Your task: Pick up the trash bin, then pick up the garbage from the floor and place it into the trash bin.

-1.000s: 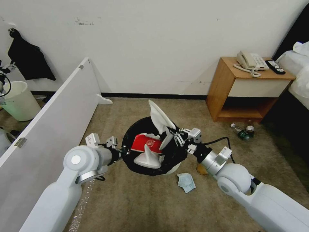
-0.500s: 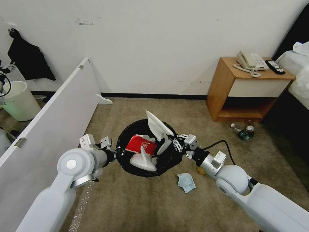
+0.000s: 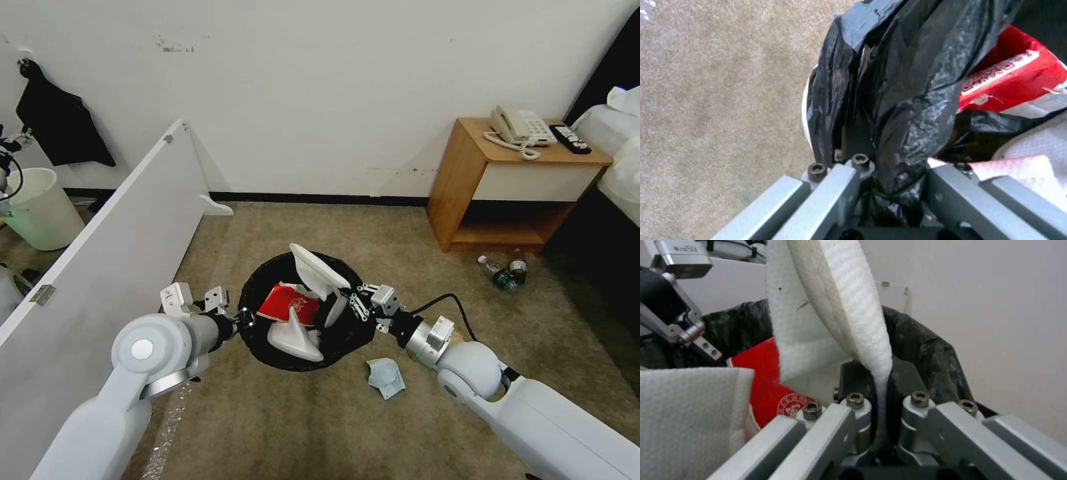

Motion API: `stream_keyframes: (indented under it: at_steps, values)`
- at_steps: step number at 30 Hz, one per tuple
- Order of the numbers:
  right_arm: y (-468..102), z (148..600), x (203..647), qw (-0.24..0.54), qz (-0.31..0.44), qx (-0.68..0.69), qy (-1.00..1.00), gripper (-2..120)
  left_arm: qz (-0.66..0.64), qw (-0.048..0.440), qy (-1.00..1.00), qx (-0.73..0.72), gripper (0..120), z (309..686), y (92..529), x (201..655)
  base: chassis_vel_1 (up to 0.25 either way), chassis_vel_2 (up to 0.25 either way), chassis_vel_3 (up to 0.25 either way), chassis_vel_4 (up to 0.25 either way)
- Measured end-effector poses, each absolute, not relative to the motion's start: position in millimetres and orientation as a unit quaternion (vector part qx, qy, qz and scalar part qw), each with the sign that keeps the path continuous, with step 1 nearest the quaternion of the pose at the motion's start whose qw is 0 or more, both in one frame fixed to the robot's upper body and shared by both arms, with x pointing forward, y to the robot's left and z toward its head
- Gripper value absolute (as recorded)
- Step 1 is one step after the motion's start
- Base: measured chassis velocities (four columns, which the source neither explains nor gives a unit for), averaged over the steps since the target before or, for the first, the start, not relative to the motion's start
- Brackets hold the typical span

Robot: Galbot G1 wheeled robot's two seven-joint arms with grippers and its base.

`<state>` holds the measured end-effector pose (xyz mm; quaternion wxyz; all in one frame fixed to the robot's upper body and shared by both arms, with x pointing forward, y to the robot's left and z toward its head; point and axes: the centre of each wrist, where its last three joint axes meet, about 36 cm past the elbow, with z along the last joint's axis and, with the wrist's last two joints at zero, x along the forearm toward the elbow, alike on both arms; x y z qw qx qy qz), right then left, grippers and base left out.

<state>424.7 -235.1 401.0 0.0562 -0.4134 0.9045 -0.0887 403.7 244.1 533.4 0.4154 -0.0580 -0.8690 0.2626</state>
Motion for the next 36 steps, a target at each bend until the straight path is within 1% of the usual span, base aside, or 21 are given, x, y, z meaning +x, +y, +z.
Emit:
stream_keyframes:
  at_steps: [15,35,36]
  values:
    - [-231,395,426,0.058,-0.086,-0.427,0.898,3,0.273,0.420,-0.863,-0.062,0,531,244,401,0.000,0.000,0.000,0.000]
    - [-214,377,424,0.043,-0.064,-0.446,0.892,3,0.287,0.413,-0.861,-0.073,0,534,245,401,0.000,0.000,0.000,0.000]
    - [-213,376,425,0.042,-0.064,-0.445,0.892,7,0.288,0.414,-0.860,-0.072,0,533,246,402,0.000,0.000,0.000,0.000]
